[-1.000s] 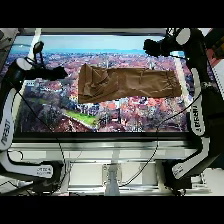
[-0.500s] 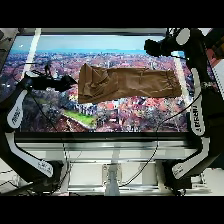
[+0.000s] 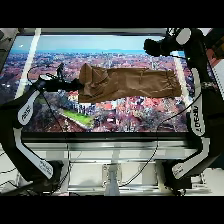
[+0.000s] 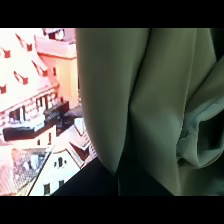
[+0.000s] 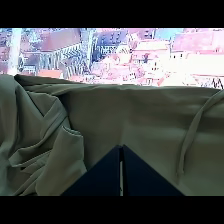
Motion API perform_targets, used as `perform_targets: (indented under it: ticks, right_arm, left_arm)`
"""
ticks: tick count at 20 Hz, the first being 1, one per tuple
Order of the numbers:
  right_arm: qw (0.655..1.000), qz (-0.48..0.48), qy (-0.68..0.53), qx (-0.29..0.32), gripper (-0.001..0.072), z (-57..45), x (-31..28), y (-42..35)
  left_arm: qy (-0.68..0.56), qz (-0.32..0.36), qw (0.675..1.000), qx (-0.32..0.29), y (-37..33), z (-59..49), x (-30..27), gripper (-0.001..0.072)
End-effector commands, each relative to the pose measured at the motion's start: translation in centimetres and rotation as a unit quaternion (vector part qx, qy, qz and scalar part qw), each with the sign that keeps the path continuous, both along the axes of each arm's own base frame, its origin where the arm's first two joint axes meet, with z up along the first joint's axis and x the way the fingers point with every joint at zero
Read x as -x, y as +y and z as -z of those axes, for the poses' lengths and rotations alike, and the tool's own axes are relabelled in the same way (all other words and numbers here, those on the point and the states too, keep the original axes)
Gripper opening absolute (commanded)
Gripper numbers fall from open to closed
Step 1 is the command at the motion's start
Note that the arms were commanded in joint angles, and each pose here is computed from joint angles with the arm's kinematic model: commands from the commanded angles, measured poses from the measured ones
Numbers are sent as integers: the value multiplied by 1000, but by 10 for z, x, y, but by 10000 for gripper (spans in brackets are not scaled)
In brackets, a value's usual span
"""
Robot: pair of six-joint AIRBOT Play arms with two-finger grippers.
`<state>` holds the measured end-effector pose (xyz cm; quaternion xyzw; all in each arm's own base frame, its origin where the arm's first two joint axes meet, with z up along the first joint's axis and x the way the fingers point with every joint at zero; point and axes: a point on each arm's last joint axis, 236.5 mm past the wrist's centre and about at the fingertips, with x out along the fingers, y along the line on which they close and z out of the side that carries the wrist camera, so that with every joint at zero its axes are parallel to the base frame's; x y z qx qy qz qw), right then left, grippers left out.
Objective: Fold the clothes and pants, and hang the long-sleeved shirts on hangers.
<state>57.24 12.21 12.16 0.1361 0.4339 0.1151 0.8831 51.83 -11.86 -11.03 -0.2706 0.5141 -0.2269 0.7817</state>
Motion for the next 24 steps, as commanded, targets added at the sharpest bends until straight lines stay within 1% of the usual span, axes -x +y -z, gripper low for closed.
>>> perform_targets:
  ticks: [1, 3, 5, 7, 8, 10, 12, 15, 17, 19, 22, 24]
  right_arm:
    - [1000, 0, 0, 0, 35, 0, 0, 0]
    - [1000, -4, -3, 9, 36, 0, 0, -2]
    - [999, -23, -10, 35, 35, 2, 0, -6]
    - [997, -48, -9, 64, 35, 6, 4, -10]
    - [995, -61, -5, 77, 35, 9, 7, -11]
    - [993, -77, 11, 88, 36, 15, 15, -12]
    - [990, -94, 28, 97, 36, 21, 24, -12]
    - [989, -99, 44, 98, 35, 32, 29, -12]
    - [989, -106, 63, 80, 35, 46, 35, -4]
    - [988, -113, 84, 56, 35, 60, 42, 6]
    - [987, -125, 101, 5, 35, 70, 47, 29]
    - [987, -129, 95, -12, 35, 74, 42, 43]
  left_arm:
    - [-18, -17, 1000, -13, 1, 1, -12, 17]
    - [-29, -13, 999, -12, 0, -11, -14, 17]
    - [-53, -2, 999, -6, -4, -41, -20, 15]
    - [-42, -21, 999, 26, -10, -89, -24, 14]
    - [-39, -11, 999, 25, -11, -112, -22, 14]
    - [-38, 33, 998, -24, -7, -154, -10, 14]
    - [-32, 45, 996, -75, 2, -191, -2, 14]
    - [-50, 72, 990, -108, -1, -245, 11, 14]
    - [-68, 77, 988, -112, -5, -265, 18, 14]
    - [-61, 84, 987, -122, -6, -271, 30, 13]
    - [-25, 81, 982, -167, 8, -257, 42, 13]
    - [-20, 72, 979, -188, 15, -253, 41, 14]
